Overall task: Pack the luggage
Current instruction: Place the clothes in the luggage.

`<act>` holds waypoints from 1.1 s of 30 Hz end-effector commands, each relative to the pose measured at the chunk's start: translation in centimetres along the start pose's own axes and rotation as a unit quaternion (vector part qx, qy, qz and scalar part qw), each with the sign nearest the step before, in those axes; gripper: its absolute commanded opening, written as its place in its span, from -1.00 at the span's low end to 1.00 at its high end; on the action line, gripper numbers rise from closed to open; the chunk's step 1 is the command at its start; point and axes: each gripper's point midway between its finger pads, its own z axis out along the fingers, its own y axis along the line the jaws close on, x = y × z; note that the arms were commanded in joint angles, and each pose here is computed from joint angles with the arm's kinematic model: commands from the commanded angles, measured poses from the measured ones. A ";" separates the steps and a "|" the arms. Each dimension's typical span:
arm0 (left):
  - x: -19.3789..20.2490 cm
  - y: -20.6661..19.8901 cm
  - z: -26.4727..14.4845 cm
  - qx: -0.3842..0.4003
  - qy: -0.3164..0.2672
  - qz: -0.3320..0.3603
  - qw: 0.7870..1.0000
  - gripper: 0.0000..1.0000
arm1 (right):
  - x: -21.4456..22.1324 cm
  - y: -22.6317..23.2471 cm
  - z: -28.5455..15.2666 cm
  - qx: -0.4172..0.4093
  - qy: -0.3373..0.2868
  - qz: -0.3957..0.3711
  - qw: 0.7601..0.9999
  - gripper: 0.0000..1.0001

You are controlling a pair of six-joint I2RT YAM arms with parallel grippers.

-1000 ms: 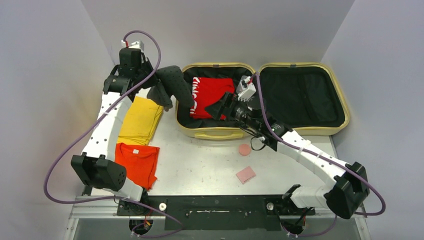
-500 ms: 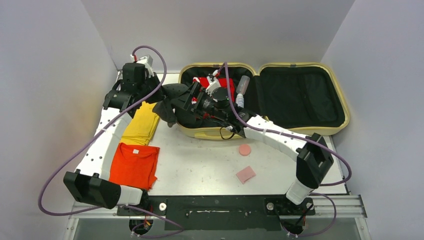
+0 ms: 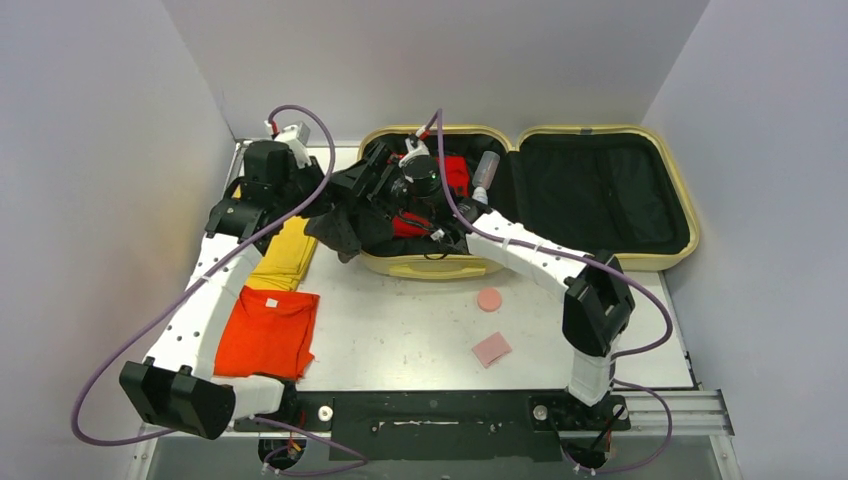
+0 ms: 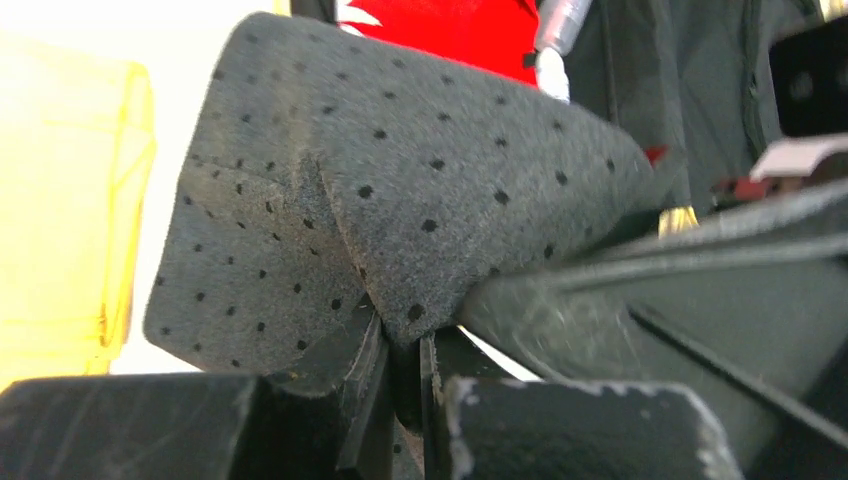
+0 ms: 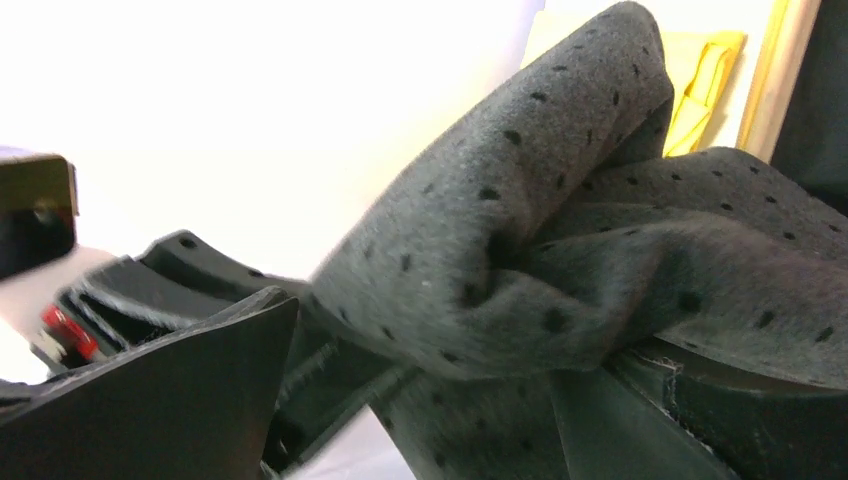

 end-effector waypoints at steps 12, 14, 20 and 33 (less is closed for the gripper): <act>-0.3 -7.3 -1.1 0.167 -0.044 0.036 0.984 -1.00 | -3.8 0.8 0.6 -0.007 -0.023 -0.031 0.999 -0.29; -0.4 -7.0 -1.3 0.158 -0.047 0.041 0.985 -0.96 | -4.4 0.9 0.1 -0.007 -0.024 -0.047 0.999 -0.51; -1.2 -5.1 -2.9 0.106 -0.080 0.054 0.990 0.39 | -8.5 0.3 -1.9 0.007 -0.027 -0.102 0.994 -1.00; -2.2 1.0 -7.4 -0.030 -0.189 0.062 0.979 0.95 | -14.7 4.6 -2.4 -0.070 0.017 -0.213 0.974 -1.00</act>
